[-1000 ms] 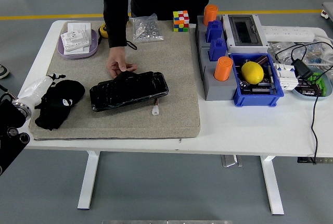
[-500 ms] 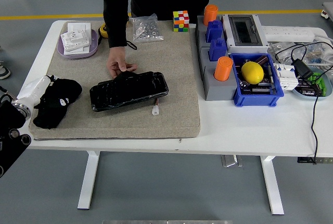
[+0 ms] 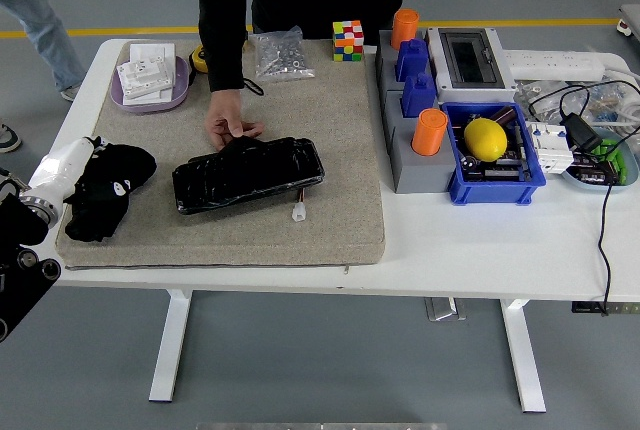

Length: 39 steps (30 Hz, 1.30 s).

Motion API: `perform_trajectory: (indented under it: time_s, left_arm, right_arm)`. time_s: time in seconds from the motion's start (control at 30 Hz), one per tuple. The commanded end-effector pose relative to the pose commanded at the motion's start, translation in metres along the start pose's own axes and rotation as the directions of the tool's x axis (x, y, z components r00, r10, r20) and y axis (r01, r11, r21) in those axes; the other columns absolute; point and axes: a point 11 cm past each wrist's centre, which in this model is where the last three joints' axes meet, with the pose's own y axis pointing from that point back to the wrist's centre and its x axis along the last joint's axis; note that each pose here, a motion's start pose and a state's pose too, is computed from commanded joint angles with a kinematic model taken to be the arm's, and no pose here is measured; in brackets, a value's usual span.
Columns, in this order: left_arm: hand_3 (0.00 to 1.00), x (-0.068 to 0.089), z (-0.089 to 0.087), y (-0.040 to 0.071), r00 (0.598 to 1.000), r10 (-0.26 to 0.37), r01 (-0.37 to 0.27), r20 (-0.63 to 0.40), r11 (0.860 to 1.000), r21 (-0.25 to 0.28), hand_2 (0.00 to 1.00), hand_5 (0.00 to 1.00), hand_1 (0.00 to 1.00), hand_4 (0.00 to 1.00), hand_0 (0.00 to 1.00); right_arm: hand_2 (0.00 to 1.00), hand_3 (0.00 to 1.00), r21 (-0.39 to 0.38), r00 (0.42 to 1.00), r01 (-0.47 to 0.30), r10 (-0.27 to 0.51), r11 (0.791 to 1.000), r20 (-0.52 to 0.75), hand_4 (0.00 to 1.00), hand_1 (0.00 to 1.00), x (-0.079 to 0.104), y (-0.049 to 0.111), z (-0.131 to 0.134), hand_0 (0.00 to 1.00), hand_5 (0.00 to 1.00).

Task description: Pick the rag up,wipe the panel,place it on the desk

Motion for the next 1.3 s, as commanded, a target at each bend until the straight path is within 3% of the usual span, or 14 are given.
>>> perform_trajectory:
  time_s: [0.03, 0.2, 0.23, 0.53, 0.77, 1.3]
  left_arm:
    - [0.327, 0.000, 0.000, 0.000, 1.000, 0.002, -0.002, -0.010, 1.000, -0.002, 0.456, 0.002, 0.144, 0.058, 0.243]
    - [0.327, 0.002, 0.009, 0.005, 0.997, 0.023, -0.024, -0.071, 1.000, -0.019, 0.456, 0.002, 0.144, 0.058, 0.243]
    - [0.308, 0.004, 0.012, 0.006, 0.997, 0.028, -0.029, -0.078, 0.999, -0.022, 0.442, 0.002, 0.133, 0.002, 0.237]
    - [0.310, 0.011, 0.041, 0.016, 0.995, 0.051, -0.056, -0.086, 0.997, -0.055, 0.452, 0.002, 0.123, 0.002, 0.226]
    - [0.312, -0.001, 0.054, 0.022, 0.997, 0.010, -0.017, -0.071, 0.996, -0.092, 0.458, 0.002, 0.116, 0.002, 0.226]
    - [0.314, -0.031, 0.085, 0.022, 0.997, -0.065, 0.058, -0.041, 0.986, -0.156, 0.459, 0.002, 0.108, 0.002, 0.222]
  right_arm:
    - [0.639, 0.618, 0.000, 1.000, 0.000, 0.000, 1.000, 0.000, 0.998, 0.450, 0.000, 0.000, 0.000, 0.693, 0.701]
    - [0.639, 0.618, -0.003, 1.000, 0.001, -0.001, 1.000, -0.001, 0.998, 0.450, 0.000, 0.000, 0.001, 0.693, 0.701]
    - [0.639, 0.618, -0.003, 1.000, 0.002, -0.002, 1.000, -0.002, 0.998, 0.451, -0.001, 0.000, 0.001, 0.693, 0.699]
    - [0.639, 0.618, 0.002, 1.000, -0.001, 0.001, 1.000, -0.005, 0.998, 0.450, 0.001, 0.000, -0.002, 0.693, 0.700]
    - [0.638, 0.619, -0.004, 1.000, -0.002, 0.002, 1.000, -0.003, 0.998, 0.450, 0.002, 0.000, 0.002, 0.693, 0.699]
    - [0.639, 0.619, -0.005, 1.000, -0.005, 0.005, 1.000, -0.012, 0.998, 0.450, 0.005, 0.000, 0.000, 0.691, 0.701]
